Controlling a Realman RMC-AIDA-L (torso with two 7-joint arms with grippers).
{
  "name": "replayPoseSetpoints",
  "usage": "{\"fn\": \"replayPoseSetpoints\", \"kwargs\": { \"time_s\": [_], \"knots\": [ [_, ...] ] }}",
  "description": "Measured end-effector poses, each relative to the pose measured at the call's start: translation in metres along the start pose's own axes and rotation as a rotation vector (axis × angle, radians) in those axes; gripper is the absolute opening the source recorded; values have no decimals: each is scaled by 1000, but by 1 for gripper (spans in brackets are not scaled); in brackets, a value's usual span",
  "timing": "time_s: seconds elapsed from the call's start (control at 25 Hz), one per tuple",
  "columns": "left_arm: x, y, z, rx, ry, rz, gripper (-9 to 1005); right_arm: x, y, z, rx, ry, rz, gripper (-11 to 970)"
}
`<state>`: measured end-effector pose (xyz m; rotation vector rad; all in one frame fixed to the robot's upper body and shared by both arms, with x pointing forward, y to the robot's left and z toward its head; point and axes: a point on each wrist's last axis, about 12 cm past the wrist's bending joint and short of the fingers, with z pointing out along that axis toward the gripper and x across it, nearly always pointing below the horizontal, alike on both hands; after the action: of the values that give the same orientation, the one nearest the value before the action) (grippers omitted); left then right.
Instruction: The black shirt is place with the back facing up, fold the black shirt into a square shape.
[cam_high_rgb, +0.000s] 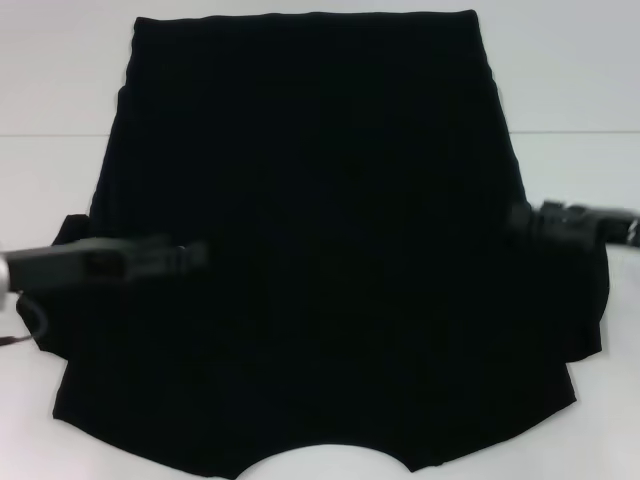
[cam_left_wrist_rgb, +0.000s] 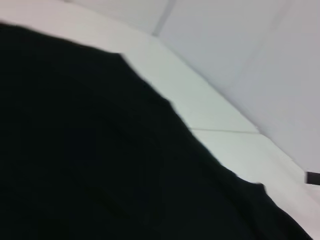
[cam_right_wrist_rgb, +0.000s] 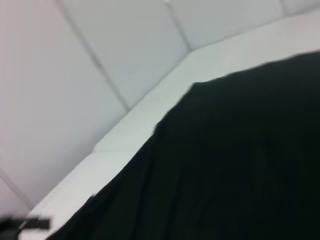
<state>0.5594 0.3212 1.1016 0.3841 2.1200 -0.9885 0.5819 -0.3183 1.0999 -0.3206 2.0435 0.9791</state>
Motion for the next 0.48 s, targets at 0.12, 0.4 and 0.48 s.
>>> {"fn": "replayPoseSetpoints", "kwargs": {
  "time_s": [0.12, 0.4, 0.48],
  "knots": [
    [-7, 10, -20, -82, 22, -170, 927, -29, -11, -13, 50, -12, 91, 930],
    [-3, 30, -54, -216, -11, -445, 848, -74, -30, -39, 175, -64, 242, 927],
    [1, 33, -61, -235, -37, -473, 796, -80, -31, -42, 182, -69, 246, 926]
  ]
}}
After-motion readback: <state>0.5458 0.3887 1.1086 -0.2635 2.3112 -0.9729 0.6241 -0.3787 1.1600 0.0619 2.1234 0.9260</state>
